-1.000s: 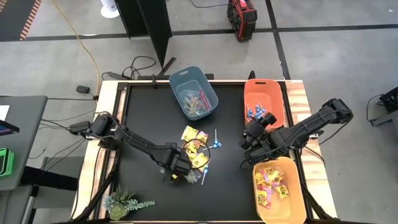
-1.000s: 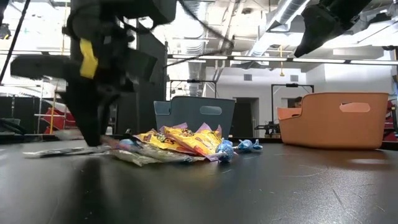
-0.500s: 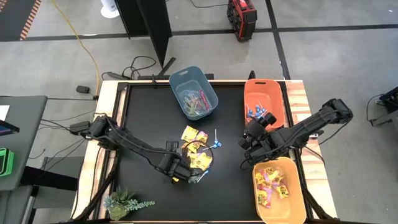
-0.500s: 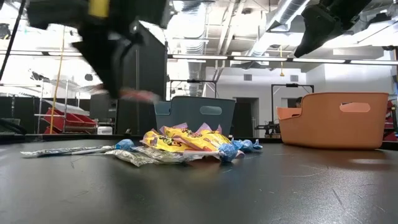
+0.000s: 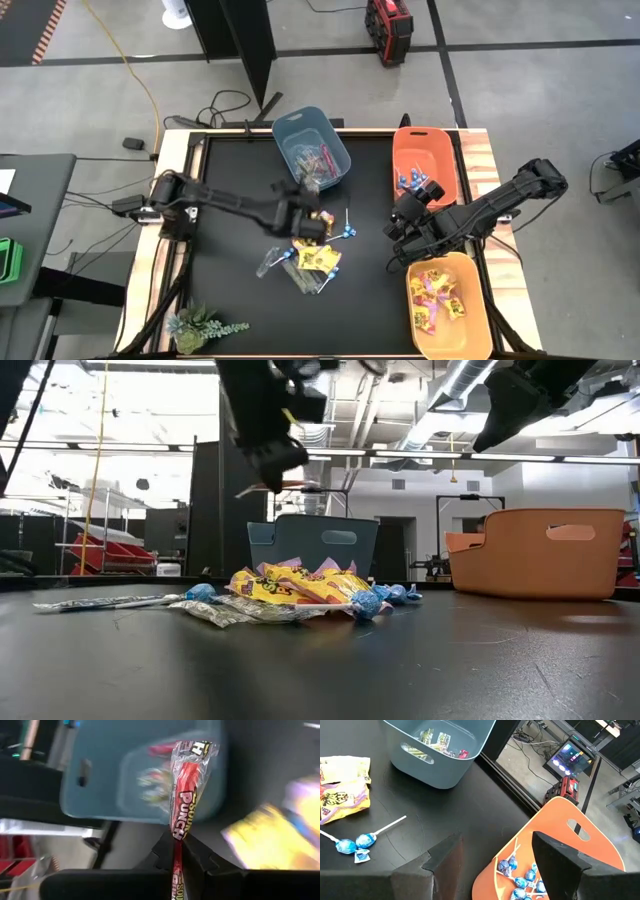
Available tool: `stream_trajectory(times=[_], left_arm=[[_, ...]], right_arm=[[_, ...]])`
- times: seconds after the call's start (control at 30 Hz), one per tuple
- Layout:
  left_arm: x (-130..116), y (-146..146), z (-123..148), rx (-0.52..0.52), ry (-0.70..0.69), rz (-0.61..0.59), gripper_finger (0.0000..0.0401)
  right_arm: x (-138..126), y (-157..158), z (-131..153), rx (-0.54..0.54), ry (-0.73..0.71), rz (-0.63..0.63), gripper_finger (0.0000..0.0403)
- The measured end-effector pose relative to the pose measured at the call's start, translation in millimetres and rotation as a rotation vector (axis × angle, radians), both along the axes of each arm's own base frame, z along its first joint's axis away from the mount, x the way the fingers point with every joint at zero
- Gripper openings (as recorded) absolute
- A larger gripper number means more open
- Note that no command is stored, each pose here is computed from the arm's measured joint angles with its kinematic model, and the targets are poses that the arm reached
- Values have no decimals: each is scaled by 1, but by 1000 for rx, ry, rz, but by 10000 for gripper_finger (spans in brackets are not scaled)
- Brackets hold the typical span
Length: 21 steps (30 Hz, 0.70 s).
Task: Sort candy
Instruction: Put the transparent candy into the blue bin
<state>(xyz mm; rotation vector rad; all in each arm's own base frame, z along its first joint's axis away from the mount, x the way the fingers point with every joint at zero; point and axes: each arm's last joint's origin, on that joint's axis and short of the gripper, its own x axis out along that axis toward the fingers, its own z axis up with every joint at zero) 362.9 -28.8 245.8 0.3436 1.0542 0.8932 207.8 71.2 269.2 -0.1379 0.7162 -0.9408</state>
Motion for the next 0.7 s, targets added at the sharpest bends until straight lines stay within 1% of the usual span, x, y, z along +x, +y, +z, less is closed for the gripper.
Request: stream_trajectory(times=[0.1, 0.17, 0.23, 0.33, 0.43, 0.5, 0.63, 0.7], left_arm=[[8, 29, 2, 22, 20, 2, 10], [14, 46, 2, -6, 38, -30, 10], [19, 61, 2, -73, 55, -89, 9], [20, 77, 1, -220, 82, -196, 9], [15, 86, 9, -364, 62, -284, 9], [11, 87, 18, -430, 32, -334, 8], [-1, 84, 44, -515, -50, -454, 8], [-10, 82, 63, -518, -113, -502, 8]], right_arm=[[0, 0, 0, 0, 0, 0, 253], [0, 0, 0, 0, 0, 0, 253], [0, 0, 0, -1, 1, 1, 253], [0, 0, 0, -4, 7, 6, 253], [0, 0, 0, -4, 7, 6, 253], [0, 0, 0, -4, 8, 7, 253], [0, 0, 0, -5, 9, 8, 253], [0, 0, 0, -5, 9, 8, 253]])
